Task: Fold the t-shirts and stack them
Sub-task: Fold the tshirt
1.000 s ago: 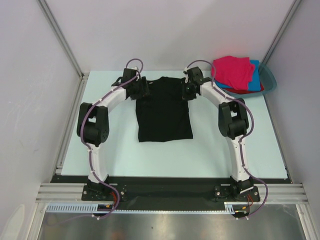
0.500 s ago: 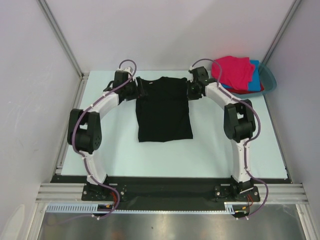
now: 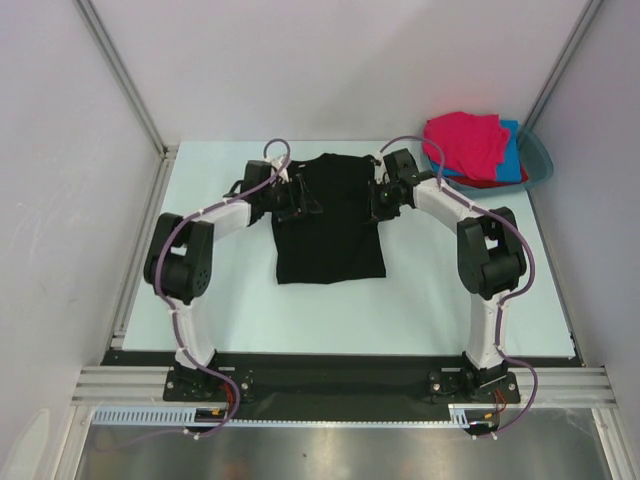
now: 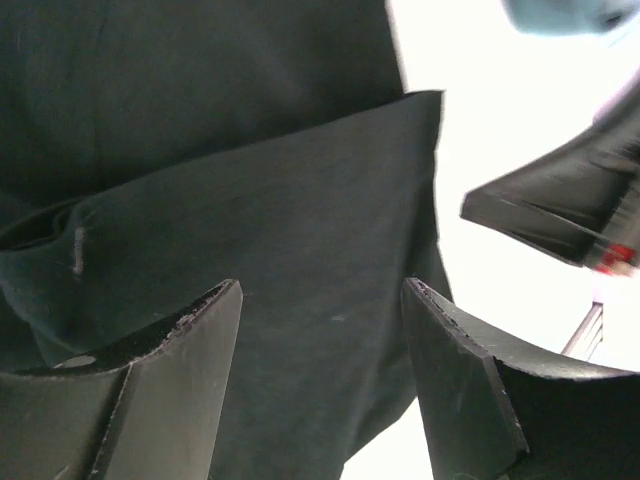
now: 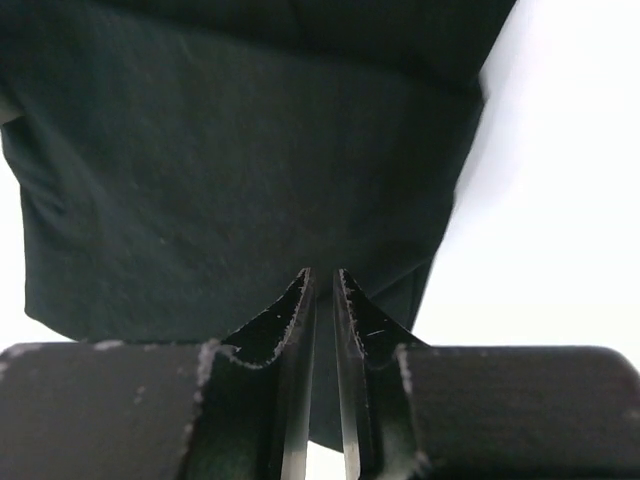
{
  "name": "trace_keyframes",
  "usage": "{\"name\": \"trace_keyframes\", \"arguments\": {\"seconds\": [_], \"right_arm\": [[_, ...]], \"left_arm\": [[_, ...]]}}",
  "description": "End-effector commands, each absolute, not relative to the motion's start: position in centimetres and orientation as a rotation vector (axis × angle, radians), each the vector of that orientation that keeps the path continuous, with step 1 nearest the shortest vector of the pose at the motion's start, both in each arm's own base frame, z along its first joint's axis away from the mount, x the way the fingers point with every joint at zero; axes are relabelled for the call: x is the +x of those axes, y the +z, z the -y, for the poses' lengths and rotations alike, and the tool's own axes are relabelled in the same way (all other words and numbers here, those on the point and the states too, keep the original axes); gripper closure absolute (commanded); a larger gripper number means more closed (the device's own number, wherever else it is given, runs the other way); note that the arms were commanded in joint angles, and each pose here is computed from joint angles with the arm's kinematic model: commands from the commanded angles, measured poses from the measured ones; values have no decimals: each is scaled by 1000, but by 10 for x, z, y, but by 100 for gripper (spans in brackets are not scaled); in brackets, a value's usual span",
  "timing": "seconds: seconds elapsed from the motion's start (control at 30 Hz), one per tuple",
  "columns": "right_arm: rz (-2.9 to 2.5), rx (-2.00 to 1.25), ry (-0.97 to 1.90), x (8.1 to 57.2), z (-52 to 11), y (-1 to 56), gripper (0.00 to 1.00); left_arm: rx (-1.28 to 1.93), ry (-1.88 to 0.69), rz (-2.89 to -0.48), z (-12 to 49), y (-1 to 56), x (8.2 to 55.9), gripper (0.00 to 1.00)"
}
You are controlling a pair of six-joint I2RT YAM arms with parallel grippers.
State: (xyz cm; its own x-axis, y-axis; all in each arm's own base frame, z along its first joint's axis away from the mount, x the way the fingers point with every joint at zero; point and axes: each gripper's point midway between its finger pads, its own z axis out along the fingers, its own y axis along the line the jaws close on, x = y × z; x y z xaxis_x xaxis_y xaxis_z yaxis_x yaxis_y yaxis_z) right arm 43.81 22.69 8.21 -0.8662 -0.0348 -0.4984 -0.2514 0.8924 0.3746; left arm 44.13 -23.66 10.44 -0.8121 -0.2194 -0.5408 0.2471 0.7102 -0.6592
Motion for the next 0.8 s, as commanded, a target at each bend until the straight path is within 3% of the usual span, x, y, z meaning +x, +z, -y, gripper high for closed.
{"name": "trace_keyframes", "arguments": {"seconds": [0.0,0.33,0.77], "right_arm": [[-2560,-214,701,431,-240,85,82],[-2651,-222,693,409,-244,57,83],[-2824,-39,291,375,-184,3,87]], "left_arm": [[18,-1040,-2321,243,90,457,29],[-92,-707,-2394,197,57,510,29],[-132,-601,-2369,160,61,526,29]]}}
